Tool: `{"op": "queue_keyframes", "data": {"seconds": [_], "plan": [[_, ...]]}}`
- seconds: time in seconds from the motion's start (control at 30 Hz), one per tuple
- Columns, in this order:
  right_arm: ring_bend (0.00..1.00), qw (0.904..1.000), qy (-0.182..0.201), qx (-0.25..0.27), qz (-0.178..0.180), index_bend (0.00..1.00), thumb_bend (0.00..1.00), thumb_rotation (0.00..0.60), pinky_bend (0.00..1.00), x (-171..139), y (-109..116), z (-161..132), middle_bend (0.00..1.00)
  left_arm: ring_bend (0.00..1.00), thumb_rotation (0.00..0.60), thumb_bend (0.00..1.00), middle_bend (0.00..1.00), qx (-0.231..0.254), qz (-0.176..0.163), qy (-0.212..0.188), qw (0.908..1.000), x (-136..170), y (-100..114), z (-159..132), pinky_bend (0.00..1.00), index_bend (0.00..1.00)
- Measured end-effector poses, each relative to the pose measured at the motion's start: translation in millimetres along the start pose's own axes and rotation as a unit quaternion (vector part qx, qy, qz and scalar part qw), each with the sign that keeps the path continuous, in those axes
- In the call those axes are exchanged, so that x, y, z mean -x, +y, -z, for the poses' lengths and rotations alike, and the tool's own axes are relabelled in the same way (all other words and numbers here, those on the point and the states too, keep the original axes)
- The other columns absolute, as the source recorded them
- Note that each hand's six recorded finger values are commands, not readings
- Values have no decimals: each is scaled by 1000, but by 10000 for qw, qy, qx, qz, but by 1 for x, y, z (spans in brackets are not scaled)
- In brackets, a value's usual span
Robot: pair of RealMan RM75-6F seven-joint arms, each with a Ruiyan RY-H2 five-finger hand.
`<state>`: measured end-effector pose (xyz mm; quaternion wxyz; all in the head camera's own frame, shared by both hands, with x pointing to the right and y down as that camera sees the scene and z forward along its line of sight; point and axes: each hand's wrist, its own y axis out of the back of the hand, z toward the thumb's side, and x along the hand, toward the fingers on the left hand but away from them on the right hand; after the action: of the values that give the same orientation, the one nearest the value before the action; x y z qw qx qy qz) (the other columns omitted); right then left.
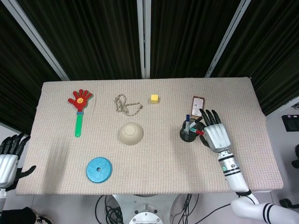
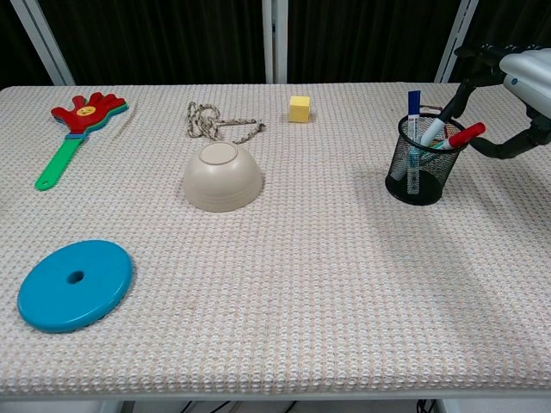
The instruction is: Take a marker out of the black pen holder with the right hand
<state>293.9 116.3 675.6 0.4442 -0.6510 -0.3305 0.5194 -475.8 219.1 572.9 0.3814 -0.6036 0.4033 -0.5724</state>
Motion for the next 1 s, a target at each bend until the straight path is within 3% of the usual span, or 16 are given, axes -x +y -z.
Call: {"op": "queue_keyframes", "data": {"seconds": [1.0], "plan": [[0,9998,-90,90,165,592,313,600,0,2,2,1,28,0,600,154,25,15,47,102,9999,2,-3,5,62,109]]}}
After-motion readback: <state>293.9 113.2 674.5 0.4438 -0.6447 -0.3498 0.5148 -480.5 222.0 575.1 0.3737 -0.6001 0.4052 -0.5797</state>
